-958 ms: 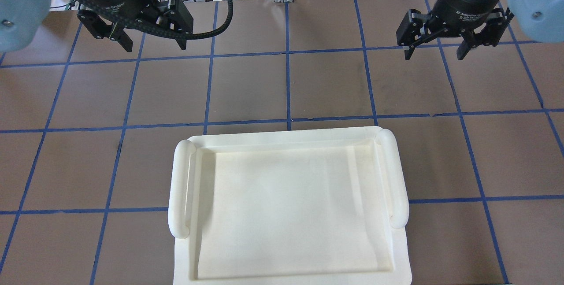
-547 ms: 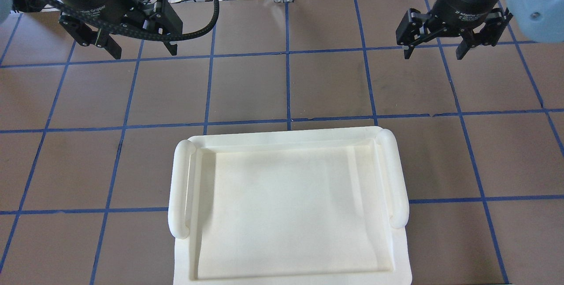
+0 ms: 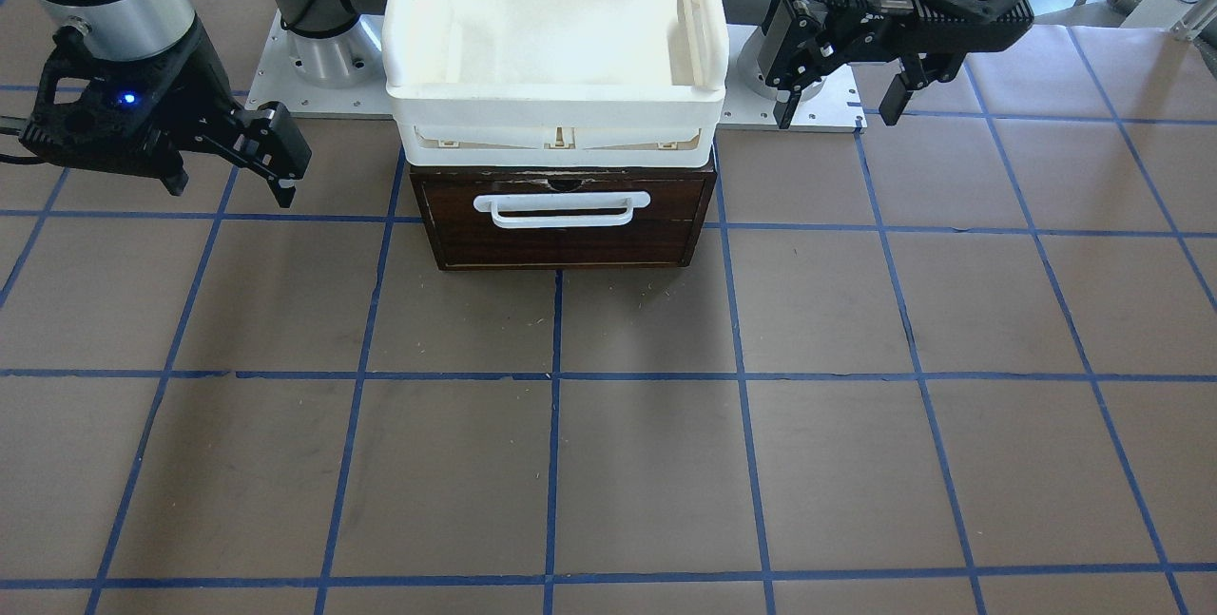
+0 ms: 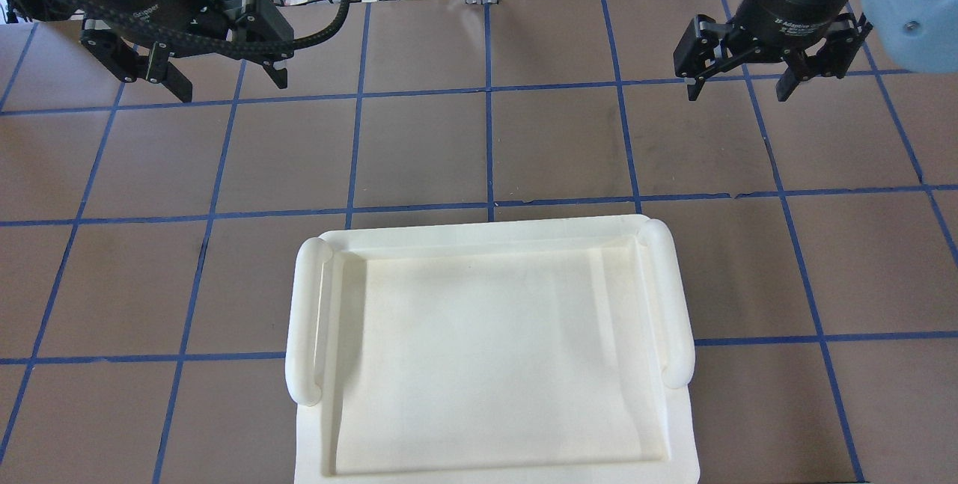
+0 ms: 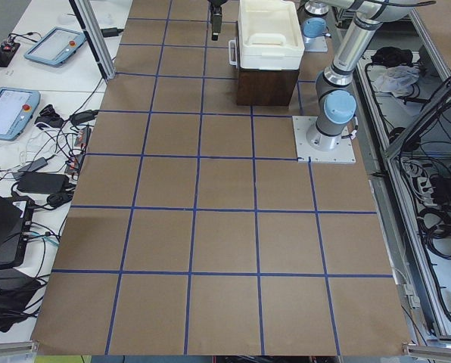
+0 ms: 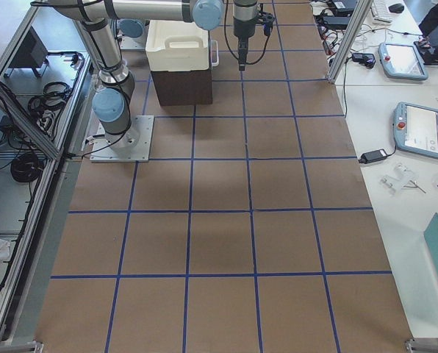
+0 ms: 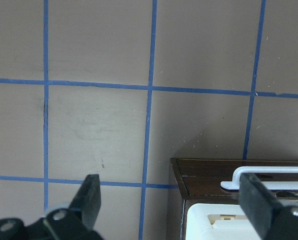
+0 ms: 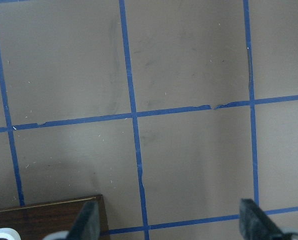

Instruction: Put scissors in drawer and close it

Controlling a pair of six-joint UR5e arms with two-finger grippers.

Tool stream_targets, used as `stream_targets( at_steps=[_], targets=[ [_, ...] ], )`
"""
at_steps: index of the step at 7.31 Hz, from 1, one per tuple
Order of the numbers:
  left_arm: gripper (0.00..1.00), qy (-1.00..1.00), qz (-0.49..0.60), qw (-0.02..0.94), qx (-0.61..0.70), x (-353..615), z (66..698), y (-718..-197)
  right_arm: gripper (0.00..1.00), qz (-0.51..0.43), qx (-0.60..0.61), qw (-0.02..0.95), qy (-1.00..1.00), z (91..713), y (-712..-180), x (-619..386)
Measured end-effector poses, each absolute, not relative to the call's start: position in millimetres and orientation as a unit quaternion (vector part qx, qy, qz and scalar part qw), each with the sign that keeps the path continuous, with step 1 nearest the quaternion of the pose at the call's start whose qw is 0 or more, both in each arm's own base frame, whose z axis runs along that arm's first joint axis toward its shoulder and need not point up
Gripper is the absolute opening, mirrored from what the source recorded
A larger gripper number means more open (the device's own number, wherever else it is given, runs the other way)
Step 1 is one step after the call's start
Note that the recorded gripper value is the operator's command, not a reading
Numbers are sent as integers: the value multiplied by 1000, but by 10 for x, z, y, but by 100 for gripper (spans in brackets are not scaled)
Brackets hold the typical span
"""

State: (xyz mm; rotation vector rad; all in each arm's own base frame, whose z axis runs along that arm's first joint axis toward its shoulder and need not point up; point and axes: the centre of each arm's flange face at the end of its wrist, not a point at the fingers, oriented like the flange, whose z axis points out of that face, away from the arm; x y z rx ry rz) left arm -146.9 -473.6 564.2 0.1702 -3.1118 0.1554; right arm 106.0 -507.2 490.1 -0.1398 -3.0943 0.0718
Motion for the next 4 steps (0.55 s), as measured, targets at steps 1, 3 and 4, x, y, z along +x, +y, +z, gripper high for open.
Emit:
stream_targets(
  at_steps=[1, 3, 4],
  targets=[
    [100, -997, 46, 11, 57, -1469, 5609, -4762, 100, 22, -45, 22, -998, 4899, -5071, 1060],
    [100, -997, 45, 10, 54, -1465, 5587, -4764, 100, 22, -46, 22, -998, 4899, -5070, 1060],
    [100, -998, 44, 10, 54, -1466, 5575, -4750, 100, 23, -46, 22, -998, 4900, -5071, 1061]
  ],
)
